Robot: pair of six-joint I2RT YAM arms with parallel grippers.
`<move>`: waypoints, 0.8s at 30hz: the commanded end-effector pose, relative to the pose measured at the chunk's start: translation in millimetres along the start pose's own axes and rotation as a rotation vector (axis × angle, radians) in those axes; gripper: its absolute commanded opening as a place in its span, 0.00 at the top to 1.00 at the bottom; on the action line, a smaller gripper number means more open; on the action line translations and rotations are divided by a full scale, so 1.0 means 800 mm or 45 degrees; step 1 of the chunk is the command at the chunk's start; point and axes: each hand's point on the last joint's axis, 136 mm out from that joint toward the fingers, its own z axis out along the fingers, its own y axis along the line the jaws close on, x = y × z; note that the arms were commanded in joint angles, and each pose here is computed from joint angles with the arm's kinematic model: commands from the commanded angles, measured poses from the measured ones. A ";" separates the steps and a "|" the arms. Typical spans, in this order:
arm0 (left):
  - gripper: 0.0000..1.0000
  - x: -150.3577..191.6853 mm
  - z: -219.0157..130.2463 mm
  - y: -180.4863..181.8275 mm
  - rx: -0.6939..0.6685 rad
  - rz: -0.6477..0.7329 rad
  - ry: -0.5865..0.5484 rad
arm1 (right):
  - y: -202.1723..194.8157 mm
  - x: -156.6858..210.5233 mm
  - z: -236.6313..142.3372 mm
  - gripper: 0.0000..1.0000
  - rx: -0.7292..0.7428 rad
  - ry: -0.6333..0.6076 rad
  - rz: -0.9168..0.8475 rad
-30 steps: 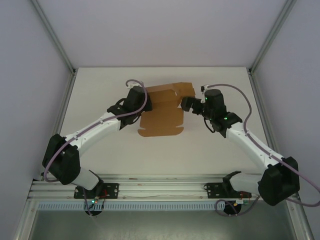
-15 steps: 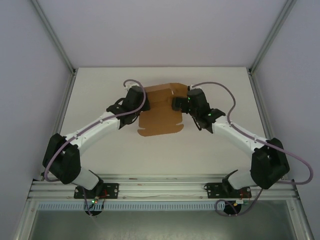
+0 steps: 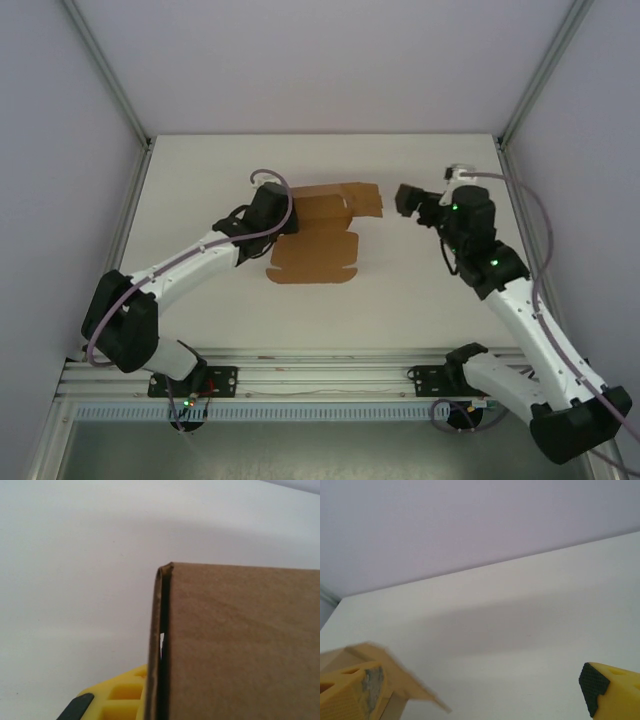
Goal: Assemble paper box
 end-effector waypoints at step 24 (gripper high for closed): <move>1.00 -0.002 0.008 -0.021 0.088 0.071 0.015 | 0.147 0.138 0.056 0.36 -0.803 0.689 -0.394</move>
